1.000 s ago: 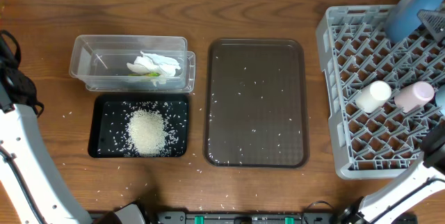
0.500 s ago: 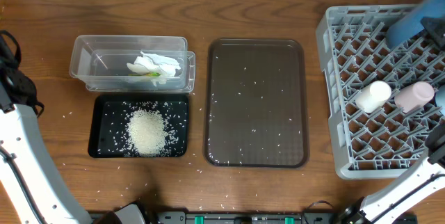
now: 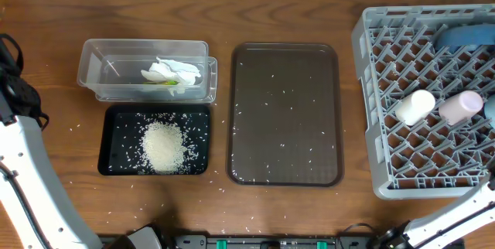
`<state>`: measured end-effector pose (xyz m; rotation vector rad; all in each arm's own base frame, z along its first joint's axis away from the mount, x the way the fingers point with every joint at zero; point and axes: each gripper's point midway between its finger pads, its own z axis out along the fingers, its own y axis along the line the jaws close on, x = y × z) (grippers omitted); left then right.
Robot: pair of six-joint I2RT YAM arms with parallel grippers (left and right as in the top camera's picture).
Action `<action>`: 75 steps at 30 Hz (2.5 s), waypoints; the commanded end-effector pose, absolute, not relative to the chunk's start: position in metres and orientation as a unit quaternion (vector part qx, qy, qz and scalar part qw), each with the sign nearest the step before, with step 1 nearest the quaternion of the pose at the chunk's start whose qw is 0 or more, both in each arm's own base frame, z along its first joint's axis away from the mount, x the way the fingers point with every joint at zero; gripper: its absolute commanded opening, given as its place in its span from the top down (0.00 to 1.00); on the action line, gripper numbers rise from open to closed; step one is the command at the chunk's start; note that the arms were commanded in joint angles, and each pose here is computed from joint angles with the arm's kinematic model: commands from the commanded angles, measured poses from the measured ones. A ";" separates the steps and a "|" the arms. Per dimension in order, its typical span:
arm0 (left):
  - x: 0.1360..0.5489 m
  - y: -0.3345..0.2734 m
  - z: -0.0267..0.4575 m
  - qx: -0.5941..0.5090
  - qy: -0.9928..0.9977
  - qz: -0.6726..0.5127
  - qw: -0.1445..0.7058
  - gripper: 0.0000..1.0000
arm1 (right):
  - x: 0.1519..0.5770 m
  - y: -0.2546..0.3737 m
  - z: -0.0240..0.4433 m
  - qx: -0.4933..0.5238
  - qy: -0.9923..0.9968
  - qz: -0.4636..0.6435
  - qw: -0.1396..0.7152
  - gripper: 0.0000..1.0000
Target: Sort waste into correct bins and load items into the dishwasher rack
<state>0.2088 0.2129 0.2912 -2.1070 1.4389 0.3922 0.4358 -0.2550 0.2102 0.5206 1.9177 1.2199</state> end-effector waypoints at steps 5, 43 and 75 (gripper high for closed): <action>0.208 0.215 0.291 -0.784 0.536 0.151 0.274 0.09 | 0.422 -0.246 0.272 0.195 0.754 0.465 0.422 0.65; 0.208 0.215 0.291 -0.784 0.536 0.151 0.274 0.09 | 0.287 -0.013 0.353 0.103 0.936 0.186 0.280 0.19; 0.208 0.215 0.291 -0.784 0.536 0.151 0.274 0.09 | 0.186 0.028 0.186 0.181 0.950 0.197 0.162 0.01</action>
